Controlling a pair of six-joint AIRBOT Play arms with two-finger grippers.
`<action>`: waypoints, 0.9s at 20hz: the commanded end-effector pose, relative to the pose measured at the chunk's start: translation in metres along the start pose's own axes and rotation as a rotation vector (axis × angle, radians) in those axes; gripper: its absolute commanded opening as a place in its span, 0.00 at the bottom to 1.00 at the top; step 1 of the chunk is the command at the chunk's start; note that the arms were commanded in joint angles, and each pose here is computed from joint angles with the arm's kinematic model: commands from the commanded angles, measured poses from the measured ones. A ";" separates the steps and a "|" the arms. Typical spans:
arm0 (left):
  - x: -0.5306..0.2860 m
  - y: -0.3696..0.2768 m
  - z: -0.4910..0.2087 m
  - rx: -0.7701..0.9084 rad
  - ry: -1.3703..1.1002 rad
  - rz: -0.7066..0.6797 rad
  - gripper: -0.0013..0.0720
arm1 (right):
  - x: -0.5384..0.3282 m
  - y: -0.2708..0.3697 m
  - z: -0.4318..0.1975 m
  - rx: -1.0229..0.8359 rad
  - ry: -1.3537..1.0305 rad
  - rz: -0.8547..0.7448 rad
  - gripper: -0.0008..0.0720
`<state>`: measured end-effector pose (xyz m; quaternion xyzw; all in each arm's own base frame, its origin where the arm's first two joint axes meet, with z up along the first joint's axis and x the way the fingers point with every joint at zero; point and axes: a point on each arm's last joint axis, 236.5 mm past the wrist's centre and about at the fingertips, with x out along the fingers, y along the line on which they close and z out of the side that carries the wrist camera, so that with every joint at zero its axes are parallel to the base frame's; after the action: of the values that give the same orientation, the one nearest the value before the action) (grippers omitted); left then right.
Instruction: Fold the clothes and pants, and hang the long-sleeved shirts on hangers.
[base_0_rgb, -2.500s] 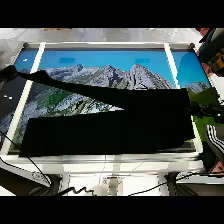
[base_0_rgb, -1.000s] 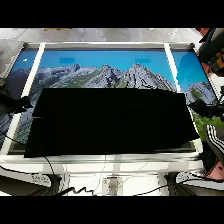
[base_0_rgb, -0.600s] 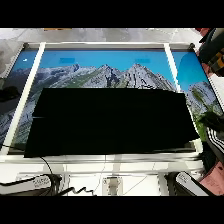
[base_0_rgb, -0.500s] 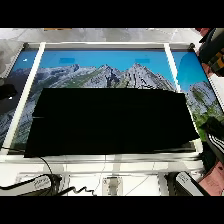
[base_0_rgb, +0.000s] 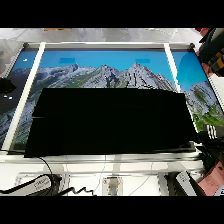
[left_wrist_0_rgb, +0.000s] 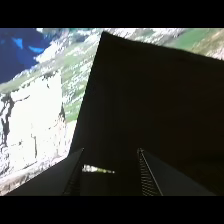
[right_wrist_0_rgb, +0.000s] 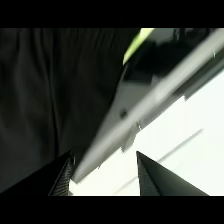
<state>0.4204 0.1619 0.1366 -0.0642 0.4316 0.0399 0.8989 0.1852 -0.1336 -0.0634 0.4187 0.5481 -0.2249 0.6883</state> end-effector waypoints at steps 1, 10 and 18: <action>0.000 -0.001 0.013 -0.009 -0.052 -0.003 0.56 | 0.019 0.001 0.025 0.083 -0.095 0.040 0.62; 0.011 0.007 0.031 -0.052 -0.126 0.015 0.56 | 0.037 -0.004 0.053 0.041 -0.166 0.052 0.53; 0.012 0.000 -0.011 -0.157 0.054 -0.020 0.56 | 0.036 0.002 0.059 0.076 -0.190 0.079 0.47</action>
<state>0.4329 0.1676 0.1305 -0.1170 0.4177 0.0654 0.8986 0.2283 -0.1749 -0.0950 0.4360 0.4618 -0.2539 0.7295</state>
